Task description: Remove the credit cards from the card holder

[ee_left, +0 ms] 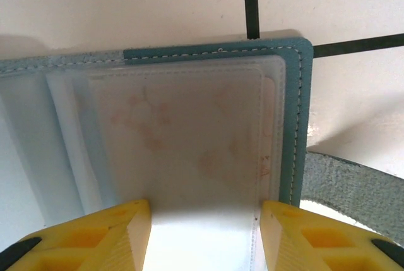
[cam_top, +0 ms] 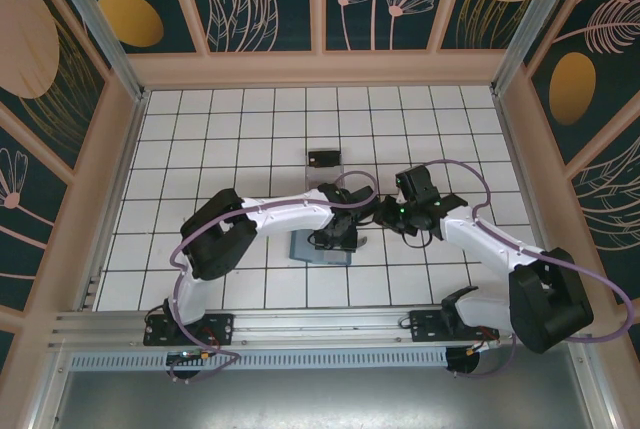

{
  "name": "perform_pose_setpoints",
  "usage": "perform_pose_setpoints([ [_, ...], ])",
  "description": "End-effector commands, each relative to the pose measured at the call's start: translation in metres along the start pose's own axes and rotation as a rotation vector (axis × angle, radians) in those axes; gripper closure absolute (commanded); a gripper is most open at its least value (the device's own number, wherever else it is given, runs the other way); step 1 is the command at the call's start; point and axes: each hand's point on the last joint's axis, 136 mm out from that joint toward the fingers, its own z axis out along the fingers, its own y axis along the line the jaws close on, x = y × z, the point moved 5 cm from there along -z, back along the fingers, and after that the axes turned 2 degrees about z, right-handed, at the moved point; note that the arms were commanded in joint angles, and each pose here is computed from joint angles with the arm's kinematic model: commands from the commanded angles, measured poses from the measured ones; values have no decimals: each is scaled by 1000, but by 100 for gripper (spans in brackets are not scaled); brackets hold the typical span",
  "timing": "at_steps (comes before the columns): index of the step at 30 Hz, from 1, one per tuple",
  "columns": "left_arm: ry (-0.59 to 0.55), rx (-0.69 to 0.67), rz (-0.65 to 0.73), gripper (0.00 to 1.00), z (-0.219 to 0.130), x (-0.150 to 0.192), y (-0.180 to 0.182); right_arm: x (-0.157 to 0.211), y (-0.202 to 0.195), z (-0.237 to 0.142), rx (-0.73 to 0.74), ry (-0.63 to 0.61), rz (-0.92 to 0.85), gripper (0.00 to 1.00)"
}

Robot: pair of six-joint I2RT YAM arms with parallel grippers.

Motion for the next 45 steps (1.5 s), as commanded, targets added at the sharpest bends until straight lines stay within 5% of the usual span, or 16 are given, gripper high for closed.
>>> perform_pose_setpoints([
  [1,43,-47,3,51,14,8,7,1,-3,0,-8,-3,-18,77],
  [17,6,-57,12,72,4,4,11,1,-3,-1,-9,-5,-11,77],
  [45,-114,-189,17,66,-48,-7,38,-2,6,-6,-27,-7,4,78],
])
